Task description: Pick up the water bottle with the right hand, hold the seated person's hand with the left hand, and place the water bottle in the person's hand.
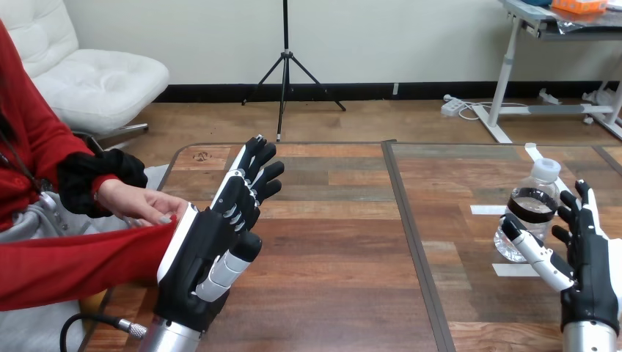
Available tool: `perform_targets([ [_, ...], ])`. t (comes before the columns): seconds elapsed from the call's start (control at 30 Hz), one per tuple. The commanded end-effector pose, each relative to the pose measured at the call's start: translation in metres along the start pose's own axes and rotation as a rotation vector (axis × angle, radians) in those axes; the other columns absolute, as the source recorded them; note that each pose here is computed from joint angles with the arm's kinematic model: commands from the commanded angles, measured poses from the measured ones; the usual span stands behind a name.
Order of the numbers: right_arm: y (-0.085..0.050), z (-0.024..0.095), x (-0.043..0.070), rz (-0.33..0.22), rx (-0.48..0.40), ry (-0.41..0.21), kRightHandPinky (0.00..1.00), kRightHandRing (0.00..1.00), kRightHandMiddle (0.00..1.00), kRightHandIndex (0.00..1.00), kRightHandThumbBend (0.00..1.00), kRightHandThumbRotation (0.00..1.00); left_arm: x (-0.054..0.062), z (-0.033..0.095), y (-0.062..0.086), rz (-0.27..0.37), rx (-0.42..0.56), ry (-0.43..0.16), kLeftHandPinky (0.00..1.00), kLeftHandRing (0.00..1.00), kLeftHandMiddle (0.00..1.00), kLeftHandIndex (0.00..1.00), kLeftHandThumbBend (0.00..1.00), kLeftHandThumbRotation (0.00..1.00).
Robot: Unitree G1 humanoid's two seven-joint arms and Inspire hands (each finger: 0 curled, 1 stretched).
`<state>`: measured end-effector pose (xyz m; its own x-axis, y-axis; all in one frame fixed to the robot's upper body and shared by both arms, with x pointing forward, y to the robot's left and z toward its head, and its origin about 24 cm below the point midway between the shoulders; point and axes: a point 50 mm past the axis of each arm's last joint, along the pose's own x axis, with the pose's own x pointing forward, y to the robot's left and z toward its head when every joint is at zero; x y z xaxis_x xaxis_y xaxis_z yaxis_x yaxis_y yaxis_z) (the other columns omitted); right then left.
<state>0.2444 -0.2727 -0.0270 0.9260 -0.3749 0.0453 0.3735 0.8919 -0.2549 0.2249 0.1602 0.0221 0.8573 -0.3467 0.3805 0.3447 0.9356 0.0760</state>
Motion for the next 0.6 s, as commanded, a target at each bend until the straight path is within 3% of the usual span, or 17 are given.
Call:
perform_targets([
  [0.0,0.004,0.021,0.025,0.009,0.015,-0.049,0.9,0.95,0.95,1.0,1.0,0.52,0.012,0.015,0.005,0.001,0.02,-0.085,0.91,0.93,0.97,0.99,1.0,0.86],
  [0.57,0.0,0.016,0.035,0.015,0.011,0.057,0.92,0.97,0.96,1.0,1.0,0.54,0.011,0.017,0.005,0.001,0.01,-0.091,0.91,0.94,0.97,1.0,1.0,0.85],
])
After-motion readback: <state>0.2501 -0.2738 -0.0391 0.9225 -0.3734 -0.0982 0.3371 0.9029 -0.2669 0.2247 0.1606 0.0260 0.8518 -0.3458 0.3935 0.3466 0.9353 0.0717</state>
